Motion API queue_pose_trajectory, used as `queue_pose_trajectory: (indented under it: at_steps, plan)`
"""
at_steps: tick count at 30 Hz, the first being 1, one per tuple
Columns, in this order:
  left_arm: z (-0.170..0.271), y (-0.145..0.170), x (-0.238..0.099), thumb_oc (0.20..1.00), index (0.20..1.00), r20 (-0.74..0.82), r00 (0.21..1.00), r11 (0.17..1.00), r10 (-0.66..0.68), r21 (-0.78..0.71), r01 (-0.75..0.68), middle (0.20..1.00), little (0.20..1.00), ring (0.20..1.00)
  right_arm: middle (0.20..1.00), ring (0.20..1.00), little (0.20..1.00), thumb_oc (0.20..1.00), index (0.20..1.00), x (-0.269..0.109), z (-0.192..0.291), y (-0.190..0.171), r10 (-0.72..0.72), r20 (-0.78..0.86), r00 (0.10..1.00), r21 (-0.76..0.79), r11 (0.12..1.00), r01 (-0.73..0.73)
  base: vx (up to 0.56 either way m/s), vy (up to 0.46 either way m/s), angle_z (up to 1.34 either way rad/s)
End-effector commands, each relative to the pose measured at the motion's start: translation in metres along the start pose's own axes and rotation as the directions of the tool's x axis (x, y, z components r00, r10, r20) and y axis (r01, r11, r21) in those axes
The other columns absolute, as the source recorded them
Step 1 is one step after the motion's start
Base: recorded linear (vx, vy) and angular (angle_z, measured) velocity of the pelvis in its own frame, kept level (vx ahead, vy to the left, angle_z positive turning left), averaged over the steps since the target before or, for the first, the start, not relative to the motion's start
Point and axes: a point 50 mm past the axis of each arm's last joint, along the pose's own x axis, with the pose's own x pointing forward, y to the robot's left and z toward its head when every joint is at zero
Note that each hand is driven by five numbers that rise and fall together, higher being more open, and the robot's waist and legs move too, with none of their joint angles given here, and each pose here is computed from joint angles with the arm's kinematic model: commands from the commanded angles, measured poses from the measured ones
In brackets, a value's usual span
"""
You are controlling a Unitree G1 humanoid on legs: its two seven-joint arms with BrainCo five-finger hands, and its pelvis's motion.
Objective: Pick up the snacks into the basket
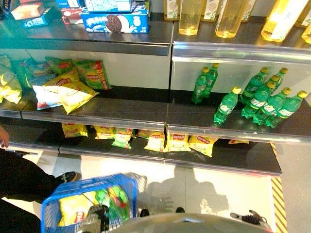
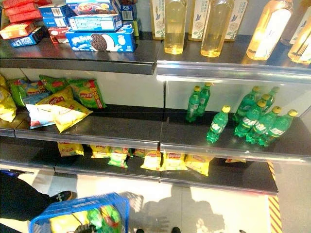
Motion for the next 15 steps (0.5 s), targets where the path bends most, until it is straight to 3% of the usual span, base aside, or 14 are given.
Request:
queue_pose_trajectory:
  at_steps: [1, 6, 15]
  plan:
    - [0.0, -0.009, -0.001, 0.2, 0.2, 0.0, 1.0, 0.999, -0.027, 0.041, 0.027, 0.2, 0.2, 0.2, 1.0, 1.0, 1.0, 1.0, 1.0, 0.002, 0.013, 0.004, -0.002, 0.009, 1.0, 0.053, 0.999, 0.001, 0.04, -0.021, -0.1]
    - [0.019, -0.018, 0.0, 0.2, 0.2, 0.073, 0.996, 0.998, -0.054, 0.046, 0.051, 0.2, 0.2, 0.2, 1.0, 1.0, 1.0, 1.0, 1.0, 0.001, 0.012, 0.014, -0.008, -0.039, 0.999, 0.218, 0.976, 0.016, 0.04, -0.019, -0.05]
    - [0.026, -0.026, -0.001, 0.2, 0.2, 0.099, 0.991, 0.986, -0.09, 0.148, 0.075, 0.2, 0.2, 0.2, 1.0, 1.0, 1.0, 1.0, 1.0, 0.001, 0.019, 0.021, 0.021, -0.02, 1.0, 0.13, 0.991, -0.018, 0.0, -0.001, -0.01]
